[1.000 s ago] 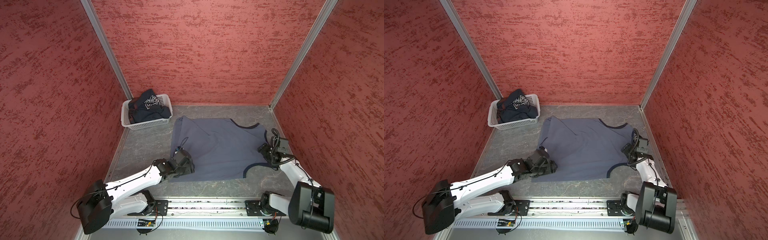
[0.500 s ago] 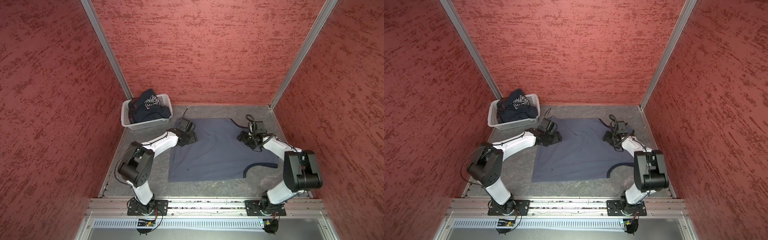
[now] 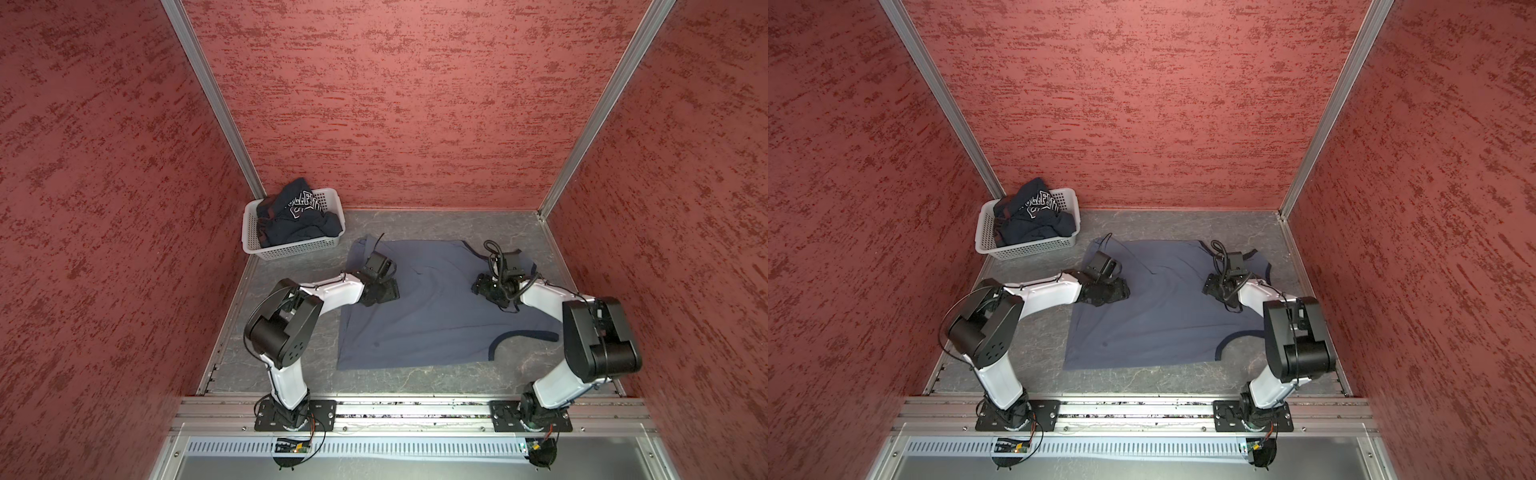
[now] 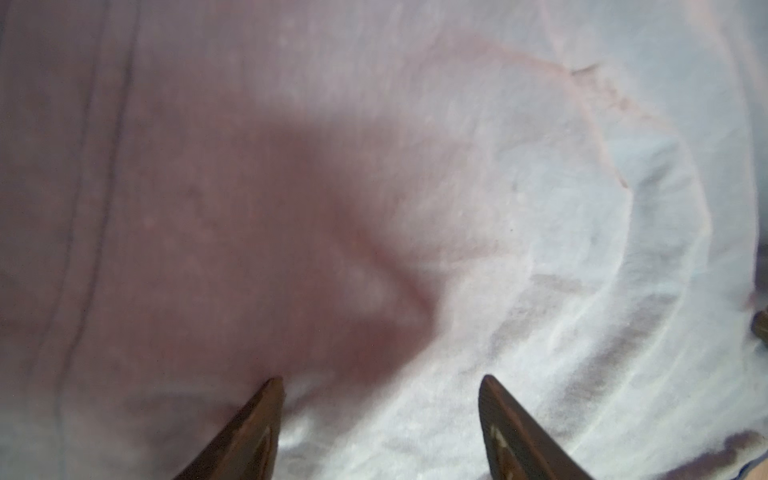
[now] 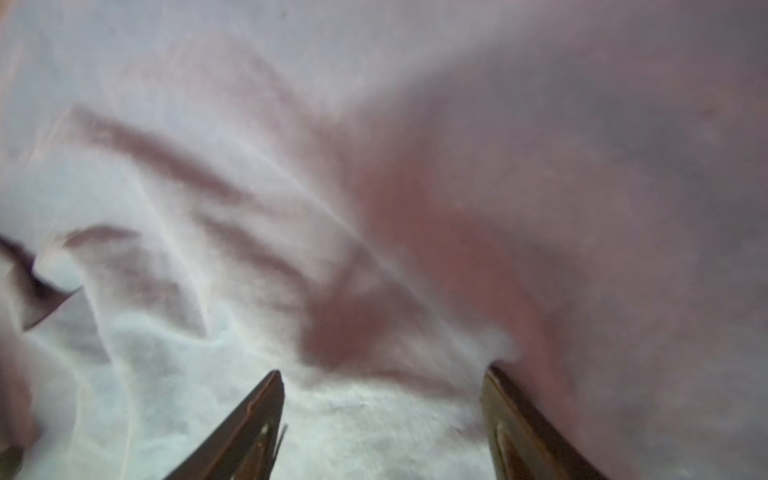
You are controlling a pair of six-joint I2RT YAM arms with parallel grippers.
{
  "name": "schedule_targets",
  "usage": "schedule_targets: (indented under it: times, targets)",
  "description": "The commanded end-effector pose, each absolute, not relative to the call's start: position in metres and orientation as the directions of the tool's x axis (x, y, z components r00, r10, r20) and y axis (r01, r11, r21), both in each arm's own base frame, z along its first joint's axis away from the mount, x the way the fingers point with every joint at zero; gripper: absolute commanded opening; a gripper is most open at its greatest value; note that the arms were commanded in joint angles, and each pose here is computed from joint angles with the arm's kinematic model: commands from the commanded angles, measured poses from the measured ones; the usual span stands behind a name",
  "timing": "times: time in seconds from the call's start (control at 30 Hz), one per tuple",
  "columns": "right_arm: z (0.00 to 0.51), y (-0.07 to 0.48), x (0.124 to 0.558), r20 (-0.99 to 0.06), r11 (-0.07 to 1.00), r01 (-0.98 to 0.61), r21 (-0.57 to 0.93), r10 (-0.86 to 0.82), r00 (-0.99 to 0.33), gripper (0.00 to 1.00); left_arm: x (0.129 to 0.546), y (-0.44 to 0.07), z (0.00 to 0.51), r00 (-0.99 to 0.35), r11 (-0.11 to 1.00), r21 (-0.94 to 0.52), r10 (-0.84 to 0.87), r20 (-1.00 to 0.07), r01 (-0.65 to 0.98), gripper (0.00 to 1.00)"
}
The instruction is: Fold and stack the tank tops
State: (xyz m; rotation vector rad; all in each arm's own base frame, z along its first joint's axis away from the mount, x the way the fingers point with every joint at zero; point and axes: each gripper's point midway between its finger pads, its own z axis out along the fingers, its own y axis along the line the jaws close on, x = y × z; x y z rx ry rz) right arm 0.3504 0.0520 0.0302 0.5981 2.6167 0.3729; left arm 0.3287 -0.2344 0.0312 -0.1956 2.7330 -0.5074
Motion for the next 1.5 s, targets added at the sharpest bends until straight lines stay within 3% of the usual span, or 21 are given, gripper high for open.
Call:
schedule_targets:
  times: [0.0, 0.13, 0.23, 0.47, 0.67, 0.83, 1.23, 1.47]
  targets:
    - [0.012, 0.029, 0.309, -0.289, 0.848, 0.460, 0.262, 0.524, -0.801, 0.76, 0.275, -0.232, 0.006, -0.960, 0.942, -0.326, -0.160, -0.229, -0.079, 0.75]
    - [0.027, 0.023, 0.291, -0.317, 0.827, 0.479, 0.294, 0.557, -0.767, 0.76, 0.239, -0.255, 0.021, -0.971, 0.937, -0.350, -0.090, -0.221, -0.007, 0.75]
    - [0.049, 0.024, 0.295, -0.360, 0.829, 0.456, 0.322, 0.553, -0.751, 0.76, 0.240, -0.265, 0.055, -0.961, 0.933, -0.357, -0.060, -0.270, 0.042, 0.75]
    - [0.086, 0.033, 0.320, -0.425, 0.827, 0.387, 0.408, 0.547, -0.721, 0.76, 0.341, -0.210, 0.121, -0.886, 0.940, -0.321, -0.244, -0.393, -0.117, 0.72]
    - [0.085, 0.040, 0.315, -0.419, 0.823, 0.355, 0.444, 0.541, -0.730, 0.76, 0.426, -0.173, 0.116, -0.840, 0.911, -0.320, -0.376, -0.390, -0.259, 0.68]
    - [0.070, 0.042, 0.304, -0.396, 0.825, 0.356, 0.438, 0.533, -0.748, 0.76, 0.469, -0.167, 0.096, -0.838, 0.907, -0.291, -0.400, -0.372, -0.304, 0.66]
    - [0.057, 0.046, 0.300, -0.370, 0.823, 0.355, 0.444, 0.530, -0.763, 0.76, 0.502, -0.160, 0.046, -0.842, 0.907, -0.188, -0.419, -0.340, -0.376, 0.56]
    - [0.059, 0.043, 0.298, -0.373, 0.828, 0.358, 0.431, 0.525, -0.765, 0.76, 0.513, -0.158, 0.029, -0.846, 0.908, -0.185, -0.418, -0.331, -0.376, 0.45]
